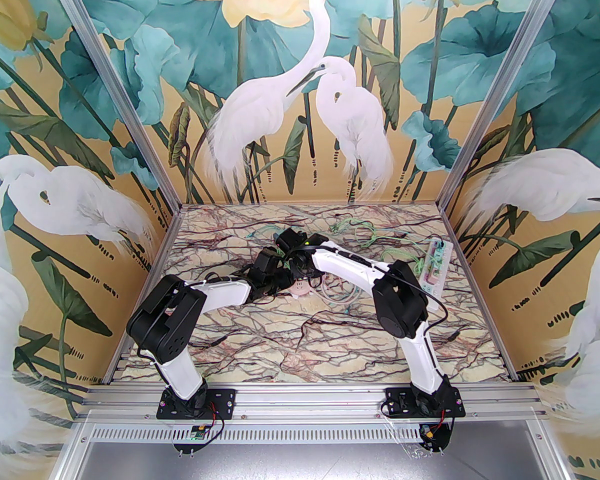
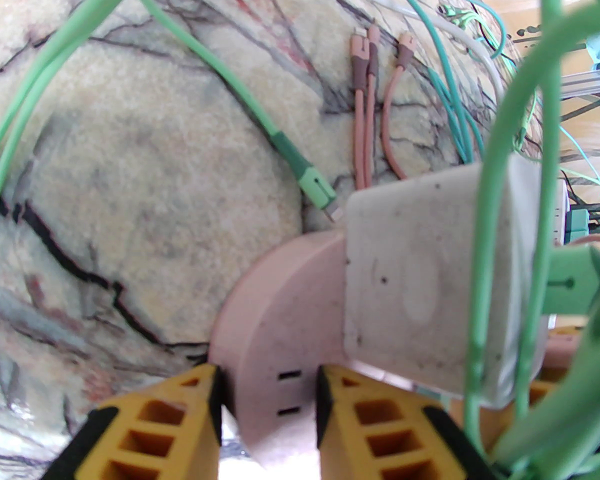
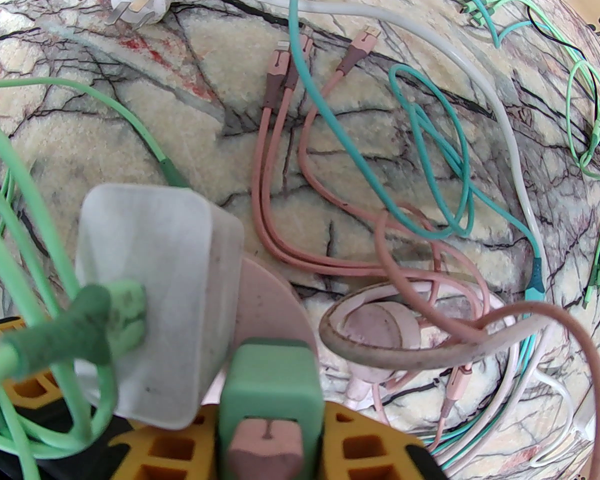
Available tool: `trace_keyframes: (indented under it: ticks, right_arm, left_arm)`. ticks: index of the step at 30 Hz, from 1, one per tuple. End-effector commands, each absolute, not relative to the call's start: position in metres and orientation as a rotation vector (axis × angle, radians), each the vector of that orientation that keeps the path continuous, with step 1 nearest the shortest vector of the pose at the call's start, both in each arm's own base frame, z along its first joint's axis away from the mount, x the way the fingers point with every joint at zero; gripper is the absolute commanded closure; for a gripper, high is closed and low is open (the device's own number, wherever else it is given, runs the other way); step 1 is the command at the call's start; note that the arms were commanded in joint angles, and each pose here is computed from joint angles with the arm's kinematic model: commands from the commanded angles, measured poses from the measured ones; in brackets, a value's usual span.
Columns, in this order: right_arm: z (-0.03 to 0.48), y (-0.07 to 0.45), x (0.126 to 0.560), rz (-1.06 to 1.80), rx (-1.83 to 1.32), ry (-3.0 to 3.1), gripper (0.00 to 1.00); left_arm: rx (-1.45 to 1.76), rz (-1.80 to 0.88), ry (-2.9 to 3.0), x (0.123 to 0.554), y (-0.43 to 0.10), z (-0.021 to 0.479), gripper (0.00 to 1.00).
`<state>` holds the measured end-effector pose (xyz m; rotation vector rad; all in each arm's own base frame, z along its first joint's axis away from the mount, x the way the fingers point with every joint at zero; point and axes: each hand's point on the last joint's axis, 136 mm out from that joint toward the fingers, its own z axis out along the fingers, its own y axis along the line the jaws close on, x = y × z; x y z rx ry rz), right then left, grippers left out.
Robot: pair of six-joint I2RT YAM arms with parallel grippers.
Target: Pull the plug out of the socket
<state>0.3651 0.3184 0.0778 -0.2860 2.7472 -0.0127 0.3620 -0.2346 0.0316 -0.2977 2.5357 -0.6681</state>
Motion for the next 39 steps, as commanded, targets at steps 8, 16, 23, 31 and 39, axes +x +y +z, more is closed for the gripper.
trace_keyframes:
  ticks: [8, 16, 23, 31, 39]
  right_arm:
    - [0.127, 0.359, 0.36, 0.457, -0.283, 2.67, 0.72]
    - [0.134, 0.338, 0.368, 0.508, -0.191, 2.66, 0.73]
    - [0.129, 0.339, 0.368, 0.433, -0.217, 2.663, 0.72]
    - [0.116, 0.358, 0.357, 0.141, -0.404, 2.653, 0.72]
    - [0.11, 0.364, 0.353, 0.105, -0.433, 2.651, 0.72]
  left_arm:
    - [-0.28, -0.404, 2.907, 0.286, -0.206, -0.054, 0.65]
    - [-0.28, -0.395, 2.906, 0.287, -0.205, -0.054, 0.66]
    - [-0.28, -0.394, 2.908, 0.287, -0.205, -0.055, 0.66]
    - [-0.262, -0.381, 2.908, 0.286, -0.208, -0.055, 0.66]
    - [-0.257, -0.382, 2.911, 0.286, -0.209, -0.055, 0.66]
